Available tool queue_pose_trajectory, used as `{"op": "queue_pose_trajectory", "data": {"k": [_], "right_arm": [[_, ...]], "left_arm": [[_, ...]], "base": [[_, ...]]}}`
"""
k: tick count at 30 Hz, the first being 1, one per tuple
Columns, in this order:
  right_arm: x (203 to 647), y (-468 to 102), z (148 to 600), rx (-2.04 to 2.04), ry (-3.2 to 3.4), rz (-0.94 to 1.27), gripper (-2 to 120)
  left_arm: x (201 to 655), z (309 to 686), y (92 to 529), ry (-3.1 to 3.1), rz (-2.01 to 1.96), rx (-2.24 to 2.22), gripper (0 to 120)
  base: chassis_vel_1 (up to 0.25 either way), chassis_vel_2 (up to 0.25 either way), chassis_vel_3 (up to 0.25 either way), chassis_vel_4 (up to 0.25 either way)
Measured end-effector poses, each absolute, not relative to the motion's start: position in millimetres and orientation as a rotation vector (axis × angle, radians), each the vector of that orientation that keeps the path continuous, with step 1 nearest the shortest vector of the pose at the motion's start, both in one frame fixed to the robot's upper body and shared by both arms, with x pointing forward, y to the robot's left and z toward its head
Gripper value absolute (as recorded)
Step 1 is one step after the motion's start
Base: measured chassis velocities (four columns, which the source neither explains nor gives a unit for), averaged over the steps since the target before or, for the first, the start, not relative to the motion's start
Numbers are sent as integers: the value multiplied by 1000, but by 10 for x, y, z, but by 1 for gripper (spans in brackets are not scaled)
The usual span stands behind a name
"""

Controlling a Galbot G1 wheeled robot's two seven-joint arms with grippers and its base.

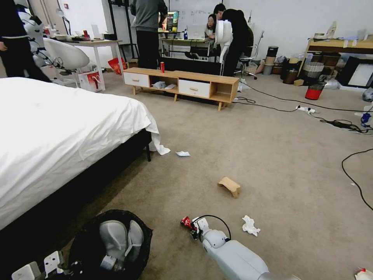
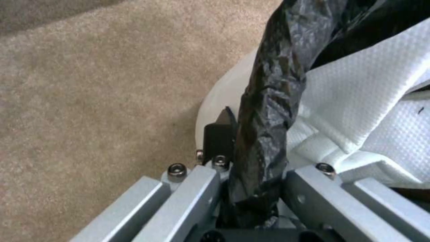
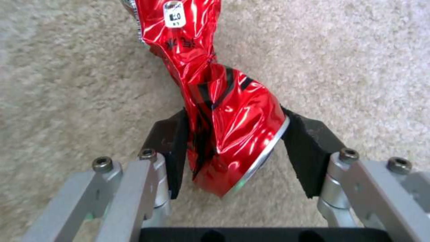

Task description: Pick up the trash bin and place the garbage on the floor into it.

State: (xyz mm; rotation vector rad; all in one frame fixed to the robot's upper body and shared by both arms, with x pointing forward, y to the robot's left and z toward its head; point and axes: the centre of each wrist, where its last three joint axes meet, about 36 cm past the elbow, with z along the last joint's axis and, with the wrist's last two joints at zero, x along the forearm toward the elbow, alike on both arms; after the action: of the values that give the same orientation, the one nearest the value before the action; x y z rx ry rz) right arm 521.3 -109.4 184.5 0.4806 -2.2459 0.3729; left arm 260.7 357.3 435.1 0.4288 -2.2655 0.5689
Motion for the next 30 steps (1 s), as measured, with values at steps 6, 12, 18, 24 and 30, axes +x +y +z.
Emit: {"op": "queue_pose_trajectory", "data": {"k": [6, 12, 18, 24, 30], "right_arm": [[5116, -1112, 2137, 500, -2302, 321, 47], [5000, -1358, 2859, 526, -2433, 226, 47], [4948, -1798, 3387, 512, -2529, 190, 47], [4697, -1967, 4625, 709, -2727, -24, 47], [4507, -1900, 5295, 902, -2816, -135, 47]], "left_arm": [[2634, 4368, 3545, -2272, 566, 419, 0], [2675, 4466, 3475, -2294, 594, 387, 0], [2703, 4560, 3431, -2312, 606, 350, 0], [2777, 4684, 3428, -2336, 607, 303, 0], [2823, 4802, 3436, -2342, 636, 275, 0]], "base": [[0, 0, 0, 0], [0, 0, 0, 0], [0, 0, 0, 0], [0, 0, 0, 0], [0, 0, 0, 0]]}}
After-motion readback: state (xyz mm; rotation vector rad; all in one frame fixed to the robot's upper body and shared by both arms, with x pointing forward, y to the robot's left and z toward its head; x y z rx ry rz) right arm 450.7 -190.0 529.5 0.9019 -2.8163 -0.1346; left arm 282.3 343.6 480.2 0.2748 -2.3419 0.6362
